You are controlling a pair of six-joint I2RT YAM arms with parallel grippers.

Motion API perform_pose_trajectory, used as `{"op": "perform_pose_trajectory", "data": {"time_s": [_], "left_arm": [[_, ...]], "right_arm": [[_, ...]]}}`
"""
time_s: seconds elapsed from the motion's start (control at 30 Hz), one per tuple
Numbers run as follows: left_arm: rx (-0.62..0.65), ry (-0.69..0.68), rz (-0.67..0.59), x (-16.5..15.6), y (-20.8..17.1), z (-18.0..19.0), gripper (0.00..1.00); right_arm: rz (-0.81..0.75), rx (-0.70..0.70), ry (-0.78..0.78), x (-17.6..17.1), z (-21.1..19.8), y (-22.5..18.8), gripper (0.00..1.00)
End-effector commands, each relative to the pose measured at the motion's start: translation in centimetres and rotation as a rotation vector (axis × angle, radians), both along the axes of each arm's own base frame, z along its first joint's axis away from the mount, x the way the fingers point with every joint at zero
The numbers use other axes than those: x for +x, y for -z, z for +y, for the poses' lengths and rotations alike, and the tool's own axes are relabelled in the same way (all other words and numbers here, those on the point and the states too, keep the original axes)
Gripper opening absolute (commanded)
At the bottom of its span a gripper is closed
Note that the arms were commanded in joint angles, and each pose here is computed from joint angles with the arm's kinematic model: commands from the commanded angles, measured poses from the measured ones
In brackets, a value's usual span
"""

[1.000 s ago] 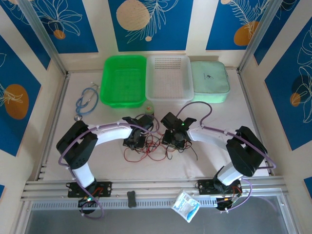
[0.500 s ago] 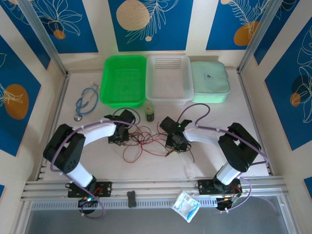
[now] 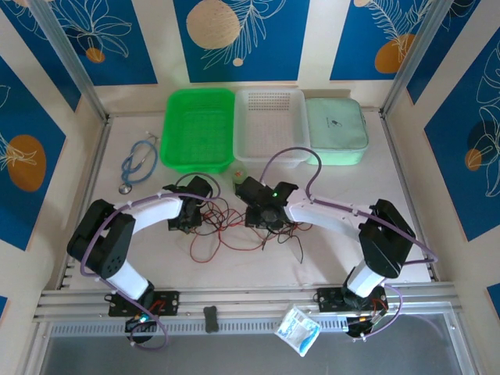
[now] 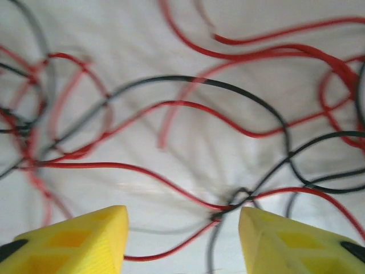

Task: Untangle the cables

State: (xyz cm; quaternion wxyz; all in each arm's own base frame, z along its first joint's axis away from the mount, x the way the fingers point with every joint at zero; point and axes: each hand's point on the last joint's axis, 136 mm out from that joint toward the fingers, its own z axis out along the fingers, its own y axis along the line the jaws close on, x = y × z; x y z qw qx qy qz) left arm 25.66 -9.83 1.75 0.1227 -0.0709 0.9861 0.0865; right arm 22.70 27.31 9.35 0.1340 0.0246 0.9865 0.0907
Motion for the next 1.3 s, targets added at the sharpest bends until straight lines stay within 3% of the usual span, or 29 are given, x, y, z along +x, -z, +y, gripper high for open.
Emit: {"op": "perform_pose_trajectory", "data": {"time_s": [0.0, 0.33, 0.63, 1.0, 1.27], "left_arm": [[-0.019, 0.015, 0.007, -0.5, 0.0, -0.3, 0.00], [-0.035, 0.016, -0.007, -0.3, 0.1, -0.6, 0.00], [0.011, 0.006, -0.013, -0.1, -0.2, 0.4, 0.00], [0.026, -0.046, -0.001, 0.1, 0.0, 2.6, 0.00], [0.032, -0.062, 0.006, -0.1, 0.1, 3.2, 0.00]], "right_arm": [[0.044, 0.044, -0.014, 1.0, 2.6, 0.9, 0.59], [0.129, -0.083, 0.000, 3.6, 4.2, 6.8, 0.58], [0.156, -0.352, 0.019, 2.2, -1.6, 9.9, 0.39], [0.144, -0.661, -0.008, 0.5, -10.8, 8.4, 0.43], [0.126, -0.679, -0.023, 1.4, -12.9, 7.1, 0.46]]}}
